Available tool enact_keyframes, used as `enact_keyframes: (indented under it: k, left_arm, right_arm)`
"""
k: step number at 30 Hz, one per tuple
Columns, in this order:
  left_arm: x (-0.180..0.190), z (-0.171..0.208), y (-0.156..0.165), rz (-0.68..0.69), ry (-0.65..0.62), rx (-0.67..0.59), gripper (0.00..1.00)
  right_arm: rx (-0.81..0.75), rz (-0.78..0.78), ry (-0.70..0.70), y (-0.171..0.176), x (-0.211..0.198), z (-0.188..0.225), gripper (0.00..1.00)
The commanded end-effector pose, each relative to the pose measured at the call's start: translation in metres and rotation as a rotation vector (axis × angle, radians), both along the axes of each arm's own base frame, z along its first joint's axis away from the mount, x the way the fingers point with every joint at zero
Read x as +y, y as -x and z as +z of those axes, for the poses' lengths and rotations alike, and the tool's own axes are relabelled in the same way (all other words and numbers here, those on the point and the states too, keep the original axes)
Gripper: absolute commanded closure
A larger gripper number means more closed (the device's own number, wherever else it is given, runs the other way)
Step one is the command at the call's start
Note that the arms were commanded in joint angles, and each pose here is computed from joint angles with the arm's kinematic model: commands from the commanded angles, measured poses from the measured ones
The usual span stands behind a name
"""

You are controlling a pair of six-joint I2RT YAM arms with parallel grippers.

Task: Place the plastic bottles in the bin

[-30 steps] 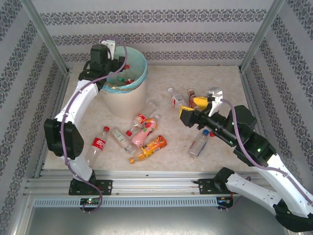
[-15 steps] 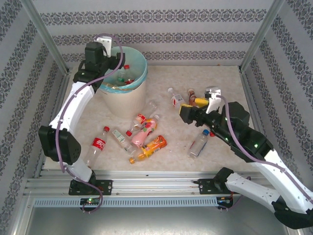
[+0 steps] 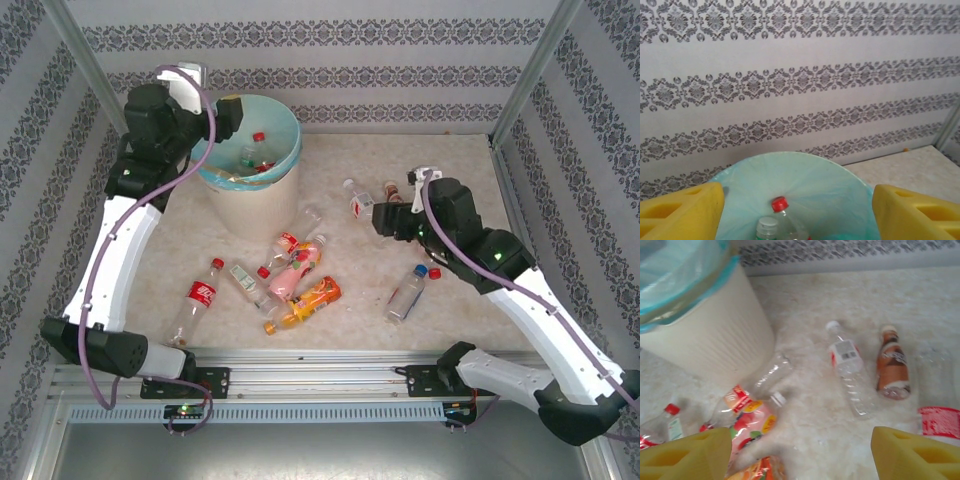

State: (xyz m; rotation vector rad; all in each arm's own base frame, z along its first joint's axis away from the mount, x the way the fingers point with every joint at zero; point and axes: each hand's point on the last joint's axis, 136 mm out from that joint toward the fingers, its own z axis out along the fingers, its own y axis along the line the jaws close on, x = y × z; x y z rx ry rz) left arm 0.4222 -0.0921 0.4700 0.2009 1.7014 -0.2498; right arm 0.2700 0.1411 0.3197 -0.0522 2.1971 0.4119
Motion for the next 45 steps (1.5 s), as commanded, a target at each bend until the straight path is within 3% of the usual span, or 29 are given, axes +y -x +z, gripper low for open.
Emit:
enact_keyframes:
  k: [1, 12, 19, 27, 36, 45]
  left_arm:
    - [-0.013, 0.012, 0.026, -0.083, 0.015, 0.014, 0.22]
    - [-0.109, 0.014, 0.083, -0.330, -0.095, 0.040, 0.22]
    - [-0.187, -0.019, 0.106, -0.536, -0.083, 0.148, 0.23]
    - [-0.249, -0.066, 0.097, -0.645, 0.013, 0.288, 0.23]
    - [-0.277, -0.104, 0.081, -0.678, 0.025, 0.366, 0.23]
    - [-0.281, -0.118, 0.075, -0.672, -0.003, 0.379, 0.22]
  right_arm:
    - [0.088, -0.039, -0.011, -0.001, -0.017, -0.012, 0.26]
    - [0.272, -0.195, -0.004, -0.028, -0.086, -0.063, 0.25]
    - [0.328, -0.141, 0.018, -0.069, -0.080, -0.091, 0.46]
    - [0.463, -0.244, 0.066, -0.109, -0.114, -0.147, 0.35]
    - [0.592, -0.289, 0.129, -0.128, -0.145, -0.205, 0.26]
    - [0.702, -0.268, 0.164, -0.126, -0.147, -0.249, 0.27]
